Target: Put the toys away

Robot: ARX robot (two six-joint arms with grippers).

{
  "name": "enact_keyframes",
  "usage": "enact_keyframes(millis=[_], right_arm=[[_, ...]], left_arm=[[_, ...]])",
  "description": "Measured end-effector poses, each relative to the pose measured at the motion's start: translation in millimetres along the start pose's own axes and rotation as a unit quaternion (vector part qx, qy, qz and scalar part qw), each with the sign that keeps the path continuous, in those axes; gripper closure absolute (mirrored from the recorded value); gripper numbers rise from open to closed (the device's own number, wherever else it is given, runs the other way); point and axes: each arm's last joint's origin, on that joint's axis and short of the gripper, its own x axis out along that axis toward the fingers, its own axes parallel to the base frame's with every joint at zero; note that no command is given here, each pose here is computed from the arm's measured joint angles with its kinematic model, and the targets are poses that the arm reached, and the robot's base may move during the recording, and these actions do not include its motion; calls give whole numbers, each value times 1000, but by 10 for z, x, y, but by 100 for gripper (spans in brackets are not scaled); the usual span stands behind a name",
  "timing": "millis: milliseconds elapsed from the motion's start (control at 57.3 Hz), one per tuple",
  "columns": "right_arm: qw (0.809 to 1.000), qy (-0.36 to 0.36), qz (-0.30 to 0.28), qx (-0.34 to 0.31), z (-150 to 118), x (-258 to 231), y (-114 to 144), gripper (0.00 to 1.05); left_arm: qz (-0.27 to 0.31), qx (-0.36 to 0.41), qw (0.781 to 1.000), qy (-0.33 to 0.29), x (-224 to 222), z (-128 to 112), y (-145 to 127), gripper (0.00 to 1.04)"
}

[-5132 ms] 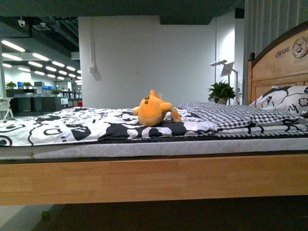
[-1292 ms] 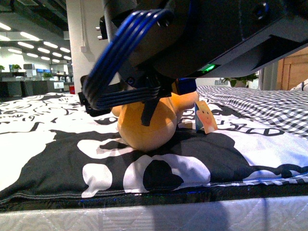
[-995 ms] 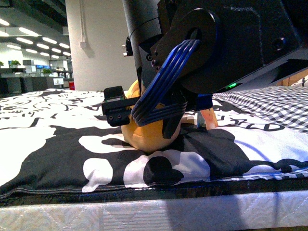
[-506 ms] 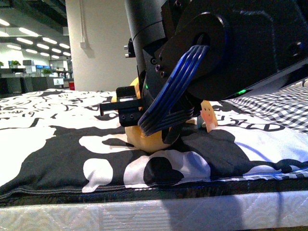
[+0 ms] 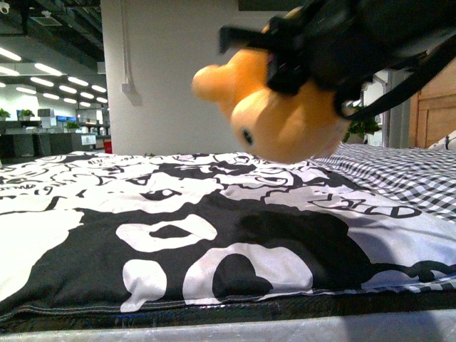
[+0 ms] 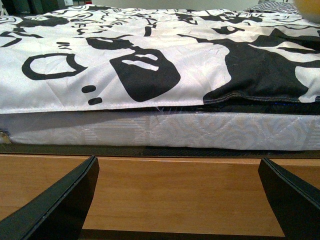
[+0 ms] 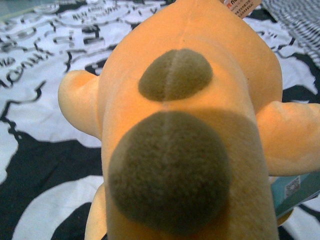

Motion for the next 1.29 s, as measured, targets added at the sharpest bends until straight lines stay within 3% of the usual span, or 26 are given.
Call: enact_keyframes(millis=[122, 279, 576, 820, 1100, 1292], right_arm=[[999, -30, 7, 27, 206, -342, -327, 85], [997, -46, 25, 57, 277, -763, -681, 85], [990, -57, 70, 107, 2, -1638, -1159, 85], [992, -64, 52, 100, -460, -2102, -1194, 85], [998, -45, 21, 31, -1114, -2381, -1058, 85], [997, -77, 24, -11, -1434, -2388, -940, 85]], left_arm=[[0, 0, 1000, 0, 0, 0, 0, 6], [0, 0, 1000, 0, 0, 0, 0, 6], [0, 0, 1000, 0, 0, 0, 0, 6], [0, 0, 1000, 0, 0, -1, 0, 6], [0, 0, 1000, 0, 0, 0, 0, 6], [0, 0, 1000, 0, 0, 0, 0, 6]])
